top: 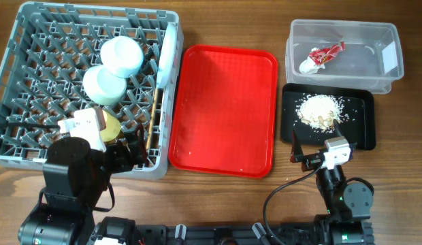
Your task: Sort waste into correct bins and load items into the dishwasher rack
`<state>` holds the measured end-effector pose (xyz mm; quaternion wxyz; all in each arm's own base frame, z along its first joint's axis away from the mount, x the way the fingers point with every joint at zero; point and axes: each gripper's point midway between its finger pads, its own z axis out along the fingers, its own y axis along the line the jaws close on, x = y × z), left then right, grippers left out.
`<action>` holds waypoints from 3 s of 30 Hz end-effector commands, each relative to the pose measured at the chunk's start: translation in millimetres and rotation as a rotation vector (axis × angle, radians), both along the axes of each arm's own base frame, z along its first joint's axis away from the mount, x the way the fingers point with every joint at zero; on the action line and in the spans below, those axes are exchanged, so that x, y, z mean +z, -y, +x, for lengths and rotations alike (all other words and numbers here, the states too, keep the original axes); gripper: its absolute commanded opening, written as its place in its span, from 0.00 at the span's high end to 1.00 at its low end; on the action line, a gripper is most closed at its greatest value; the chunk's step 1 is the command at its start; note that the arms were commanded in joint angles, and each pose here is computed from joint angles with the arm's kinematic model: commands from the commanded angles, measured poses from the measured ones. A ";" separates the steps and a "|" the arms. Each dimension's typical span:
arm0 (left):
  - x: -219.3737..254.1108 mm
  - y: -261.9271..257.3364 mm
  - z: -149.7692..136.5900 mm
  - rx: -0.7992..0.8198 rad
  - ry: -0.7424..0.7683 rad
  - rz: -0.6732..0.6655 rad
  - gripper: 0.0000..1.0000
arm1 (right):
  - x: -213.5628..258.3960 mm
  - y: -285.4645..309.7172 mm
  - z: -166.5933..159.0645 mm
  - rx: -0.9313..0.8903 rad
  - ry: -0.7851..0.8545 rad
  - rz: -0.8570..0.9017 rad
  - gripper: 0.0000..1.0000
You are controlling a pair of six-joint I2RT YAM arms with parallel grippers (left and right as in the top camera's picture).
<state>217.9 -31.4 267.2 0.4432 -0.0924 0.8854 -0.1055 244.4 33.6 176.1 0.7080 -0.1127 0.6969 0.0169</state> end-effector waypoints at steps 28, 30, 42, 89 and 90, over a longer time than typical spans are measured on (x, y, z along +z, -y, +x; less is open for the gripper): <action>-81.3 -51.2 20.1 0.228 0.473 -0.064 0.00 | 2.0 -2.8 -1.1 0.018 0.009 0.006 0.00; -83.4 -51.4 22.0 0.229 0.515 -0.070 0.00 | 2.0 -2.8 -1.1 0.018 0.009 0.007 0.00; -72.4 -60.1 26.3 0.262 0.709 -0.047 0.00 | 2.0 -2.7 -1.1 0.017 0.009 0.007 0.00; -110.4 -49.1 27.5 0.182 0.552 0.007 0.00 | 2.0 -2.8 -1.1 0.018 0.009 0.007 0.00; -110.4 -49.1 27.5 0.182 0.552 0.007 0.00 | 2.0 -2.8 -1.1 0.018 0.009 0.006 0.00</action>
